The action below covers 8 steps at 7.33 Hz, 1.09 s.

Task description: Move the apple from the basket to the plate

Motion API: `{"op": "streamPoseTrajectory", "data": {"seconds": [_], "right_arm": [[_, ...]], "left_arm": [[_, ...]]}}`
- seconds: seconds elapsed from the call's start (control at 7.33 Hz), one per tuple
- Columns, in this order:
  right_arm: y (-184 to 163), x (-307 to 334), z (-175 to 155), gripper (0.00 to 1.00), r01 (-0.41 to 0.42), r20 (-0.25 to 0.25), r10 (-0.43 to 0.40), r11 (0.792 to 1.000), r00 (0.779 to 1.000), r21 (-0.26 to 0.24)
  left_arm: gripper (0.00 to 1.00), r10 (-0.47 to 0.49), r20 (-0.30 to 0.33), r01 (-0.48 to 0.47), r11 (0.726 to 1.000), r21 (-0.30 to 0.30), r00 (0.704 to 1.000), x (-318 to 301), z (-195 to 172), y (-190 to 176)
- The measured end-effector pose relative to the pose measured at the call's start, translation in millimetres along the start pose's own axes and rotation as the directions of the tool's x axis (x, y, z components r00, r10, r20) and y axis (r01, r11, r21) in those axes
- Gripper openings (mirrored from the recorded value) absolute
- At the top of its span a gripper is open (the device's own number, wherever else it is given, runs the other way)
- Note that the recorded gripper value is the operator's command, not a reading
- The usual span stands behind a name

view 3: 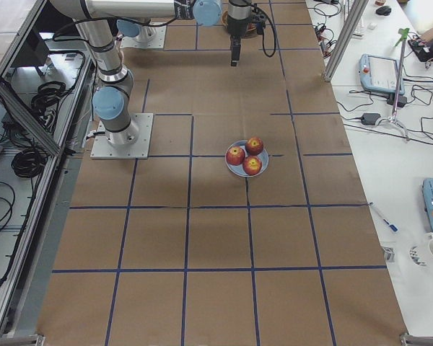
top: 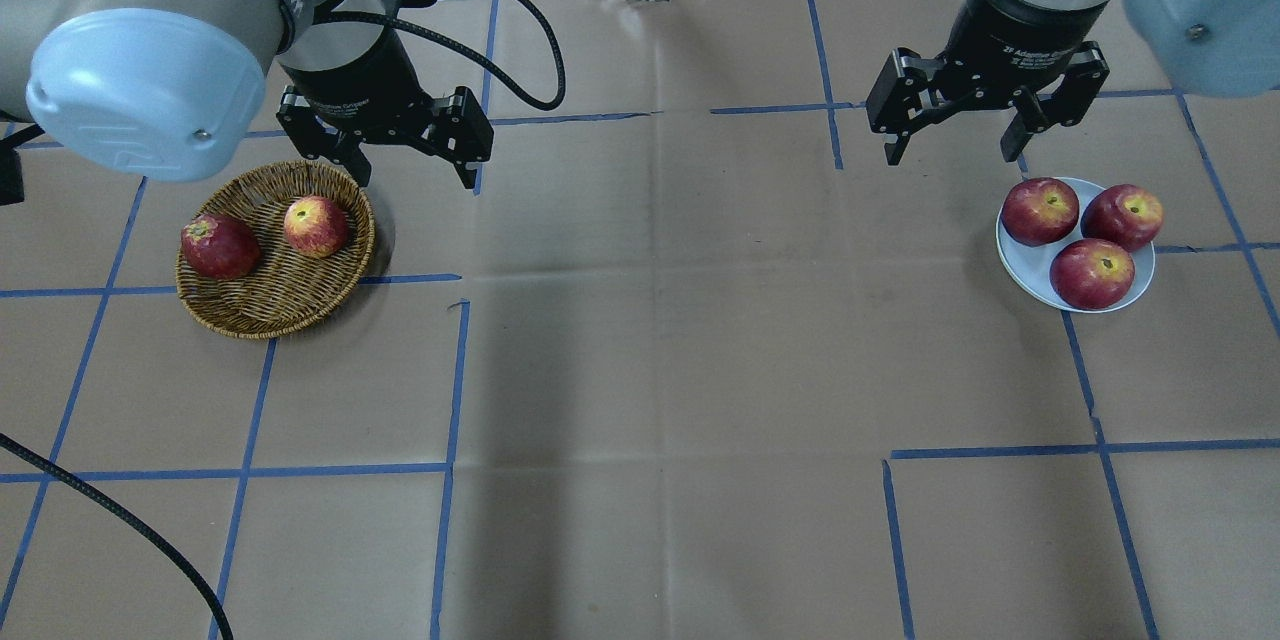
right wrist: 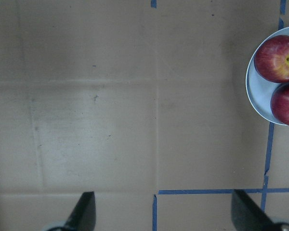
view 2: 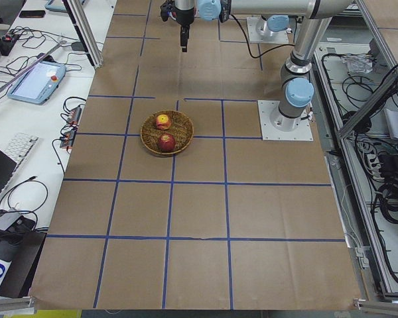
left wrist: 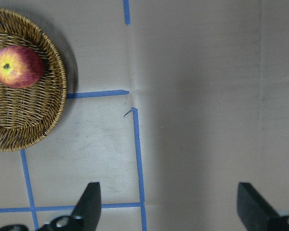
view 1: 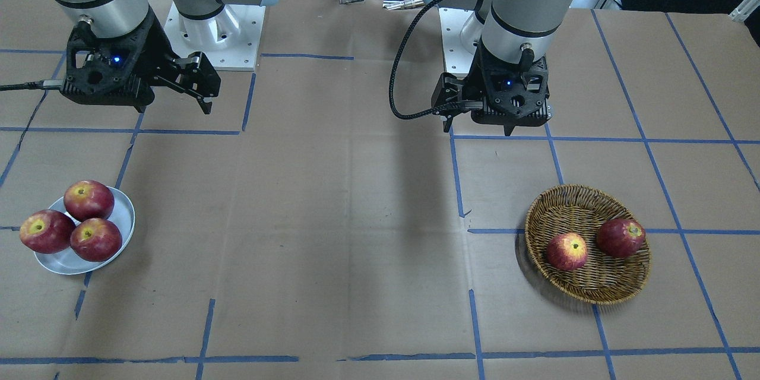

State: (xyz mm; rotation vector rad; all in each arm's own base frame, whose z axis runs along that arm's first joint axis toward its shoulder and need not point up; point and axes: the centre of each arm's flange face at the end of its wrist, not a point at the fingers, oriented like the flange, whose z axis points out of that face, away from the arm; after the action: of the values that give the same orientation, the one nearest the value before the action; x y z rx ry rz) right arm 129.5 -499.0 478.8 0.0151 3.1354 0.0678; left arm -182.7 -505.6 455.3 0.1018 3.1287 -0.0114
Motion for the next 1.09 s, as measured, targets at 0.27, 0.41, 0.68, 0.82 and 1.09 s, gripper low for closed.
{"op": "streamPoseTrajectory", "data": {"seconds": [0.27, 0.41, 0.68, 0.82, 1.09], "right_arm": [[0.2, -0.2, -0.3, 1.0, 0.0, 0.001, 0.0, 1.0, 1.0, 0.001], [0.2, -0.3, -0.8, 1.0, 0.0, 0.001, 0.0, 1.0, 1.0, 0.002], [0.2, -0.1, -1.1, 1.0, 0.0, 0.0, 0.0, 1.0, 1.0, 0.002], [0.2, -0.1, -1.2, 1.0, 0.0, 0.001, 0.0, 1.0, 1.0, 0.002], [0.2, -0.1, -1.2, 1.0, 0.0, 0.001, 0.0, 1.0, 1.0, 0.002]], "left_arm": [[0.99, -0.001, 0.0, 0.001, 1.0, 0.002, 1.0, -0.3, 0.4, -0.2], [0.99, -0.001, 0.0, 0.001, 1.0, 0.002, 1.0, -0.5, 0.9, -0.3], [0.99, -0.001, 0.0, 0.001, 1.0, 0.0, 1.0, -0.7, 1.8, -0.3], [0.99, -0.002, 0.0, 0.002, 1.0, -0.001, 1.0, -1.0, 2.1, -0.2], [0.99, -0.005, 0.0, 0.005, 1.0, -0.003, 1.0, -2.5, 3.3, 2.0]]}}
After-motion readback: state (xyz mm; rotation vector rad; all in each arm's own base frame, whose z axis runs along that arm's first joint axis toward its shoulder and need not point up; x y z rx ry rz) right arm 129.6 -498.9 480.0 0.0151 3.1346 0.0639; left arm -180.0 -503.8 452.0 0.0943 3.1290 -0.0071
